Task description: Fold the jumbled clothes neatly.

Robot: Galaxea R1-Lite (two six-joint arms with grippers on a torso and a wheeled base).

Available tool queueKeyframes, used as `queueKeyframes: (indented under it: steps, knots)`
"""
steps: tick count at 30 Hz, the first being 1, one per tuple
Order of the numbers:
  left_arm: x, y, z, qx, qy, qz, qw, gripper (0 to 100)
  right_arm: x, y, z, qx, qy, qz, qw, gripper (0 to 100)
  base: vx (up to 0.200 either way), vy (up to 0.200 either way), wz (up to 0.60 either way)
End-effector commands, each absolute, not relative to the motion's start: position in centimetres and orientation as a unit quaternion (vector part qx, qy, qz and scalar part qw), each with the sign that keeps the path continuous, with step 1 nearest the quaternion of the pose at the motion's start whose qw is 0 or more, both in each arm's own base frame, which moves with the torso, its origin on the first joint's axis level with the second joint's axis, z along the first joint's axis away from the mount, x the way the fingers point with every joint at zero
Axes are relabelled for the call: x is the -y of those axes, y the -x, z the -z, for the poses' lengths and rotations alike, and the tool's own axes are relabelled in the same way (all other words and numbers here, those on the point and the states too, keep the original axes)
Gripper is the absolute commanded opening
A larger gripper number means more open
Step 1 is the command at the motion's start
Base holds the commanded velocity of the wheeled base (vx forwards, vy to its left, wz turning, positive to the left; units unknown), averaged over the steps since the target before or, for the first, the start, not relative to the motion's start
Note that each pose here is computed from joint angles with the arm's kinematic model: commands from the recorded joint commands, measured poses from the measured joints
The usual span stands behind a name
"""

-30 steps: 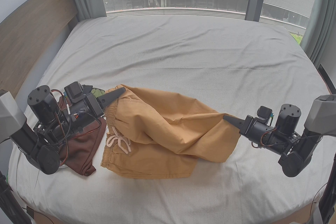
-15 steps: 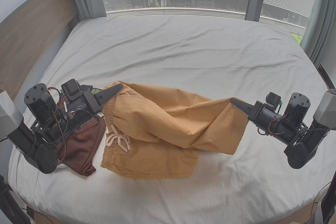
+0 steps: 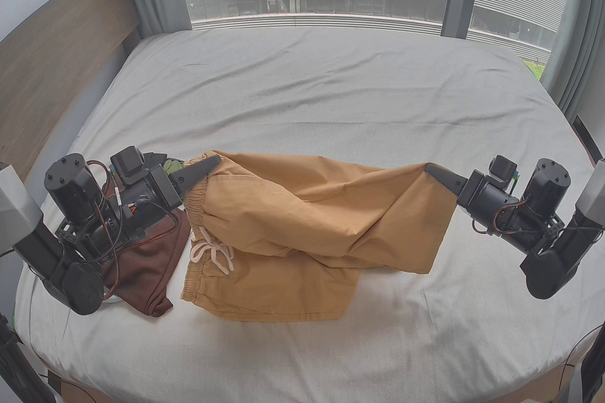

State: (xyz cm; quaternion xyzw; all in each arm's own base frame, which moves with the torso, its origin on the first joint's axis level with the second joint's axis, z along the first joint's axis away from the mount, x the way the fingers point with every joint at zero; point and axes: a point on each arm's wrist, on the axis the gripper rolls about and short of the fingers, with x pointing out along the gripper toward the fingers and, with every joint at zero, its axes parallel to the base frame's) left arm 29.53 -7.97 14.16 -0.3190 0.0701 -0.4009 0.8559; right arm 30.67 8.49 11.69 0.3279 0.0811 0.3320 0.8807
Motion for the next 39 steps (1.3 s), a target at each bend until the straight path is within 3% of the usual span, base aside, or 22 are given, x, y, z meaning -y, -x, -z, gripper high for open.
queueKeyframes:
  steps: [1,39]
  knots:
    - [8.0,-29.5,-14.0,-0.073,0.32,0.4,0.856,0,-7.9,-30.8,-12.0,-0.072,-0.328,-0.326,0.884,0,0.0,0.0,0.0]
    - [6.5,-30.6,-12.8,-0.079,0.323,0.372,0.866,0,-2.9,-30.9,-14.7,-0.02,-0.318,-0.306,0.897,0,0.0,0.0,0.0]
